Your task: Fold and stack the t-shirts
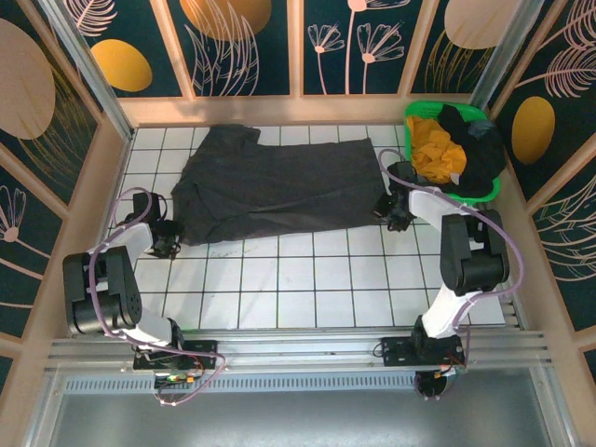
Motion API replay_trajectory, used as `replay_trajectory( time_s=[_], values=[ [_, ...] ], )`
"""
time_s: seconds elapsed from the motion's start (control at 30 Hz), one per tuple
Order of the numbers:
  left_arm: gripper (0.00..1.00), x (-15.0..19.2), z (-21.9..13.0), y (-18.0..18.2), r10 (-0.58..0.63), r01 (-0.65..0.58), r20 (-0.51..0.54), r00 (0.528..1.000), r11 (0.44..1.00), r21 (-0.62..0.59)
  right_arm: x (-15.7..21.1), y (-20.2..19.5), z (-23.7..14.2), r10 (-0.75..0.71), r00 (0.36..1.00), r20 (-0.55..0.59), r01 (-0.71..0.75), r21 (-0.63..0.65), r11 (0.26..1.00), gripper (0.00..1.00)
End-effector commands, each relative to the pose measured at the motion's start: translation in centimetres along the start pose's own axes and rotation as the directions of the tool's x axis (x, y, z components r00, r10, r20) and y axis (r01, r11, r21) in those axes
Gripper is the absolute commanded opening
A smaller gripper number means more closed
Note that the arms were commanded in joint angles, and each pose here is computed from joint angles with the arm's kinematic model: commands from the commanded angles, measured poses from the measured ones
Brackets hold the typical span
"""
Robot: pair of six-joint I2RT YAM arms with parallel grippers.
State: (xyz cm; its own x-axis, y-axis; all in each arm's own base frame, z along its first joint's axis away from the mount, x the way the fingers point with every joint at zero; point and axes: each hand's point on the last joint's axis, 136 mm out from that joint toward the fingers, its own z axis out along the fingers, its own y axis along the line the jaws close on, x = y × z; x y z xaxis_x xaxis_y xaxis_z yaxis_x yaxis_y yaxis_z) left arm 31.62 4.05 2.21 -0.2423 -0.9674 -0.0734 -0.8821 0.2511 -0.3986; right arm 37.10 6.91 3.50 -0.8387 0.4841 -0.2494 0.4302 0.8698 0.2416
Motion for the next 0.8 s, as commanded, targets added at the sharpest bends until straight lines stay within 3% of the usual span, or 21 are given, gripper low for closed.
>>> replay_trajectory(
  time_s=[0.0, 0.1, 0.33, 0.47, 0.77],
  values=[
    [0.48, -0.6, 0.7, -1.2, -0.048, 0.048, 0.005, 0.999, 0.997, 0.052, -0.2, -1.1, 1.3, -0.024, 1.0, 0.007, 0.024, 0.058, 0.998, 0.48],
    [0.4, -1.2, 1.1, -1.2, -0.07, 0.069, 0.018, 0.997, 0.996, 0.061, -0.9, -1.2, 1.7, -0.034, 0.999, 0.028, 0.031, 0.083, 0.996, 0.47],
    [0.0, -3.3, 1.6, -0.6, -0.078, 0.076, 0.06, 0.995, 0.997, 0.033, -1.1, -1.6, 2.7, -0.046, 0.998, 0.037, 0.041, 0.142, 0.989, 0.33],
    [0.0, -4.4, 1.1, 0.6, -0.08, 0.08, 0.074, 0.994, 0.997, 0.004, -0.8, -2.0, 2.9, -0.047, 0.998, 0.037, 0.041, 0.165, 0.985, 0.02],
    [0.0, -5.0, -1.4, 3.0, 0.001, 0.011, 0.11, 0.994, 0.995, -0.103, 3.8, -4.1, 0.8, -0.004, 0.999, -0.032, 0.011, 0.219, 0.976, 0.0]
  ],
)
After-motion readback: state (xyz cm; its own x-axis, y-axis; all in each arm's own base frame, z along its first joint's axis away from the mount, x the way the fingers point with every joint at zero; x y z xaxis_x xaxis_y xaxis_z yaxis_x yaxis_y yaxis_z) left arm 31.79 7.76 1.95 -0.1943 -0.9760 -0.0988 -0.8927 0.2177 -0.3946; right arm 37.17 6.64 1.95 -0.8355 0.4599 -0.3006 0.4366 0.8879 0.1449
